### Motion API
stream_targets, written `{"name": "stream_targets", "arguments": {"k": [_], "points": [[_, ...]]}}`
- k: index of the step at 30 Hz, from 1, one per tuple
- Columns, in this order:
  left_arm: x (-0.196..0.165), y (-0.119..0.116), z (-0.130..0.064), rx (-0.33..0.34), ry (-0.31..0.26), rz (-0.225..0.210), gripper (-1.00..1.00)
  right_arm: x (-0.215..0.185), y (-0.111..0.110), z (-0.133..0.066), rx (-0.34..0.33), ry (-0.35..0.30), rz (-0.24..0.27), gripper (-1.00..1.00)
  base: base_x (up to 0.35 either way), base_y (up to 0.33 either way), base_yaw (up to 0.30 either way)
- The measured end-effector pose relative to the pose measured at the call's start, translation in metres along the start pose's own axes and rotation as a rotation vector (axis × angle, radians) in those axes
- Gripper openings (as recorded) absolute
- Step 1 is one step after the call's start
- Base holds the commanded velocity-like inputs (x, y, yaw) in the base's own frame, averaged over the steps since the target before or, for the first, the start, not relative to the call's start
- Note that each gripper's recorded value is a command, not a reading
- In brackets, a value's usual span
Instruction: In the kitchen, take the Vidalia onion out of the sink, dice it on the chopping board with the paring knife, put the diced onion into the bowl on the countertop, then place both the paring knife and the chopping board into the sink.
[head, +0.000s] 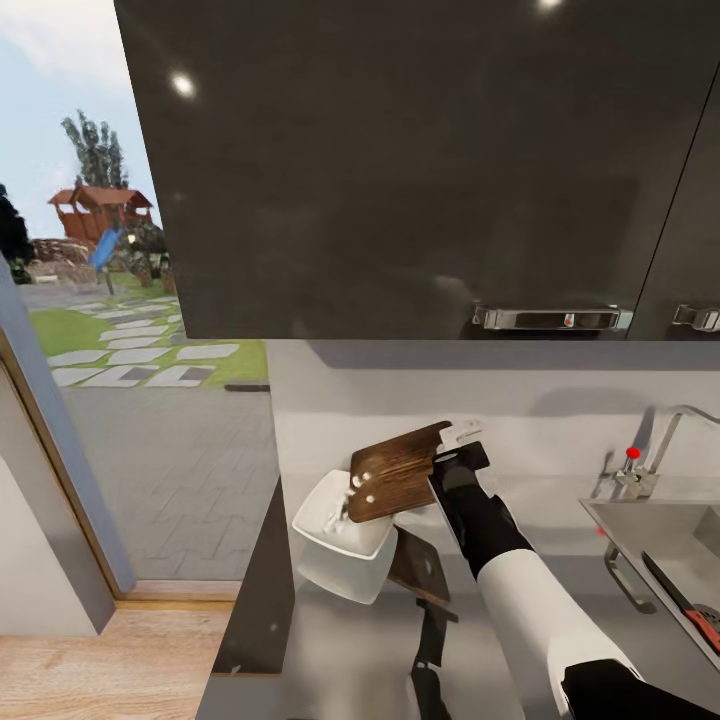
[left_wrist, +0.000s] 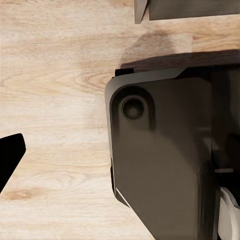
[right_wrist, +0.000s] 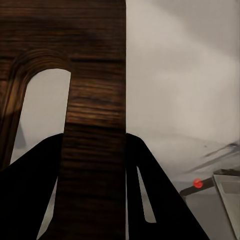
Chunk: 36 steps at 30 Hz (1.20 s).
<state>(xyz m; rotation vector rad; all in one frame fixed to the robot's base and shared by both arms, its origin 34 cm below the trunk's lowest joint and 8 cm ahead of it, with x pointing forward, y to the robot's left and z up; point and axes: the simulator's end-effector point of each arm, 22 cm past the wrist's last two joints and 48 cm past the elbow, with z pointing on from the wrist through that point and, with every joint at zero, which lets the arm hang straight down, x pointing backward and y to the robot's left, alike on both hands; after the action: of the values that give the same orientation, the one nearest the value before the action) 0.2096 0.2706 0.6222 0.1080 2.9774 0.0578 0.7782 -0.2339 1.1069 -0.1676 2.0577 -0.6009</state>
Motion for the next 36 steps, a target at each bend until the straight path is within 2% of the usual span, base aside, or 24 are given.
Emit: {"name": "stream_targets", "arguments": {"k": [5,12,21,36], "points": [[0.0,0.0,0.0,0.0,-0.001,0.0,1.0,0.0,0.0,0.0,0.002,0.0,0.0,-1.0,0.0,0.0,0.0],[0.0,0.0,0.0,0.0,-0.001,0.0,1.0,-0.001,-0.007,-0.001,0.038,-0.003,-0.006,-1.0,0.0,0.0,0.0],[-0.001,0.0,0.0,0.0,-0.003,0.0,1.0,-0.006,-0.003,-0.004,0.041,-0.018,-0.033,-1.0,0.0,0.0,0.0],[-0.001,0.0,0.0,0.0,-0.003,0.0,1.0,-0.012,-0.004,-0.006,0.035,-0.03,-0.023,-1.0,0.0,0.0,0.0]]}}
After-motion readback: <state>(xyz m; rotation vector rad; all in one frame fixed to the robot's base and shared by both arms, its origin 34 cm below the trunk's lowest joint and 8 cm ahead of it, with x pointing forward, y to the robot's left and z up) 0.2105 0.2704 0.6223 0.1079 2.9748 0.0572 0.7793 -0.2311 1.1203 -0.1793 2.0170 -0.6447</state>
